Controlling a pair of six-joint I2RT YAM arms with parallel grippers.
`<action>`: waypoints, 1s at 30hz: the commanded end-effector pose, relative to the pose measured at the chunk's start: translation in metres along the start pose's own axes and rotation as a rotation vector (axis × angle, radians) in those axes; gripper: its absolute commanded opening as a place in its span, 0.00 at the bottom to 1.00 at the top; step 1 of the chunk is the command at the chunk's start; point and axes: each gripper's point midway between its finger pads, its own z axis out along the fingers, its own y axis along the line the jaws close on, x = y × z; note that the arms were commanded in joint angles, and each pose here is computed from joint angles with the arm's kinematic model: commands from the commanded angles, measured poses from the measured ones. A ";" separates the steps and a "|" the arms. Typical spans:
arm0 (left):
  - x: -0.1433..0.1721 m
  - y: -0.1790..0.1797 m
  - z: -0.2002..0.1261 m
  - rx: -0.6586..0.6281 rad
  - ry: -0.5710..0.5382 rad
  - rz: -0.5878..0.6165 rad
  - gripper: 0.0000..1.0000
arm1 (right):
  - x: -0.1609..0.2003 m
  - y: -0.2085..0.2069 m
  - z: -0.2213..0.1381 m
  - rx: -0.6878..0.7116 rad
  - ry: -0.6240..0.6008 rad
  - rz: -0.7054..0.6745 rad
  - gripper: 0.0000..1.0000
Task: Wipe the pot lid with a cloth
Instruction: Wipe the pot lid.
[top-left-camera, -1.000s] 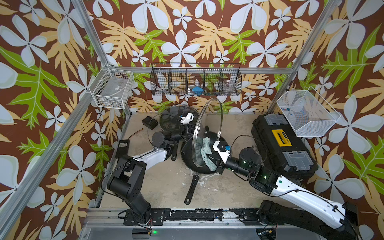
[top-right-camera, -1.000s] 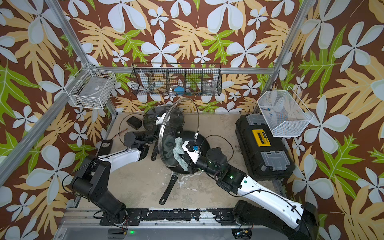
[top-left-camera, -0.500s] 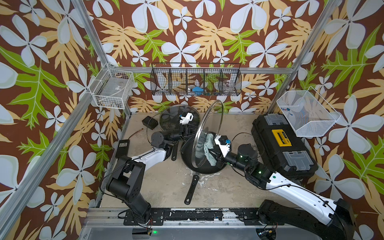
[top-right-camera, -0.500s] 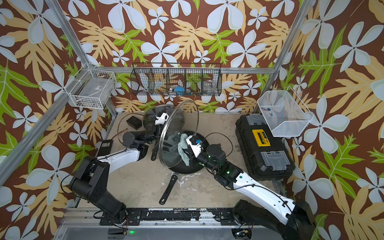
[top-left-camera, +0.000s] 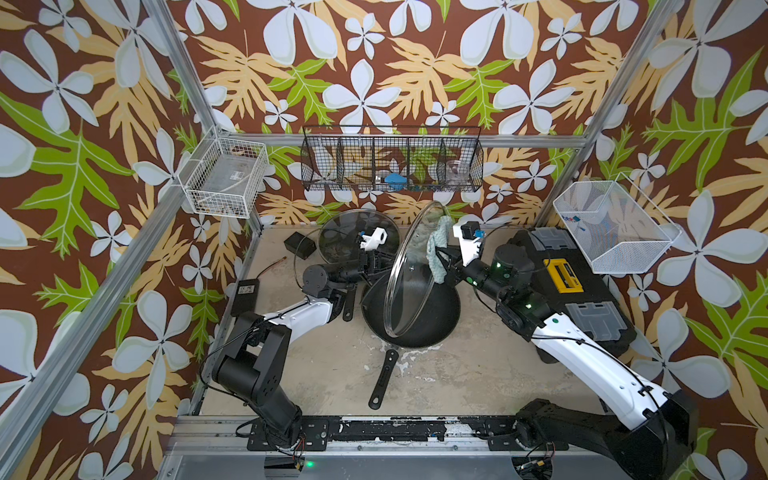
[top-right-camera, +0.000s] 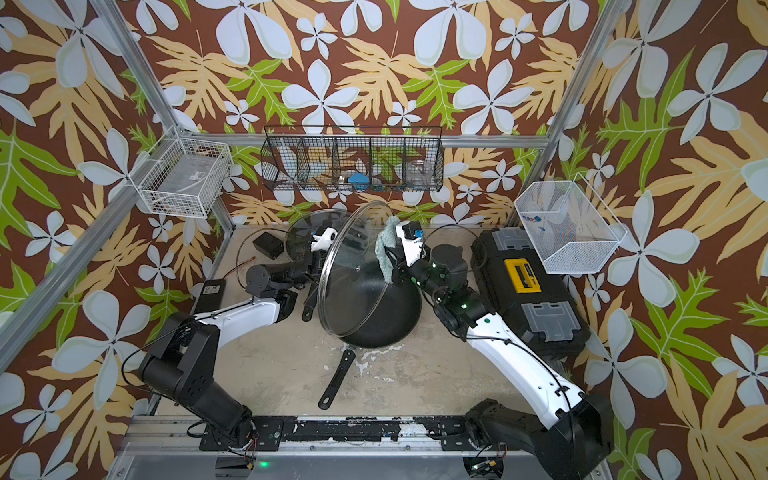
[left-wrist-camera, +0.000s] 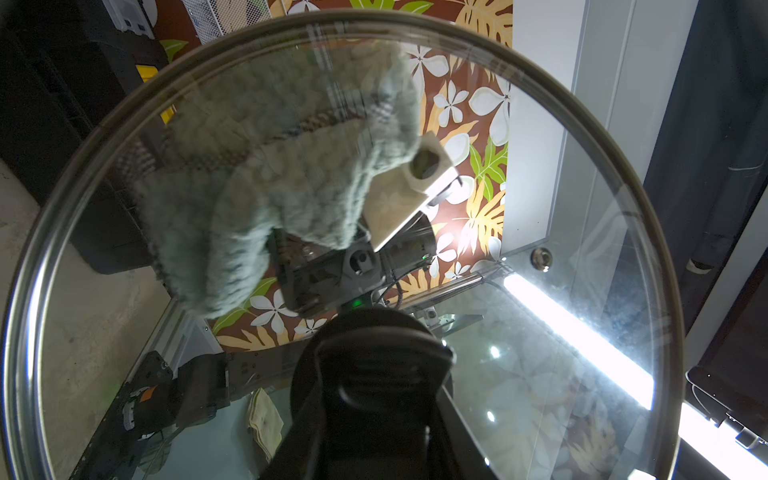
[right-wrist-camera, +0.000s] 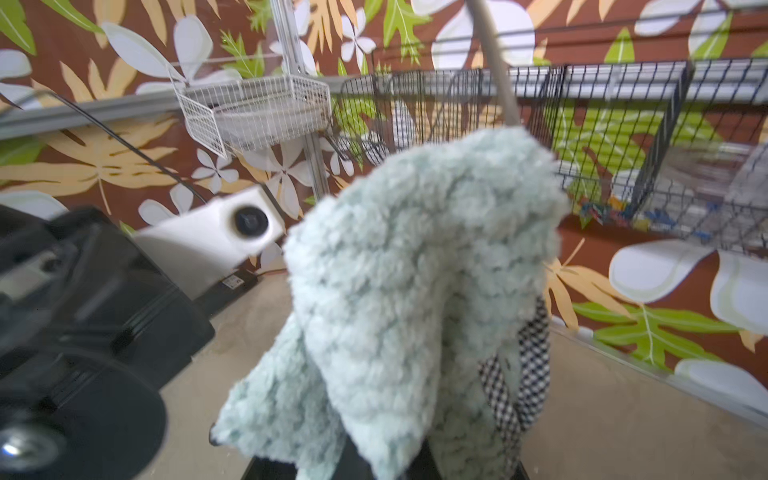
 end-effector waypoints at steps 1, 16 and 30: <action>0.020 -0.047 -0.004 0.169 0.016 0.274 0.00 | -0.033 0.023 -0.003 -0.105 -0.064 -0.028 0.00; 0.014 -0.044 -0.003 0.170 0.006 0.263 0.00 | 0.016 0.174 -0.055 -0.462 -0.035 -0.151 0.00; 0.014 -0.049 -0.002 0.177 0.007 0.267 0.00 | 0.084 0.039 -0.017 -0.070 0.127 0.002 0.00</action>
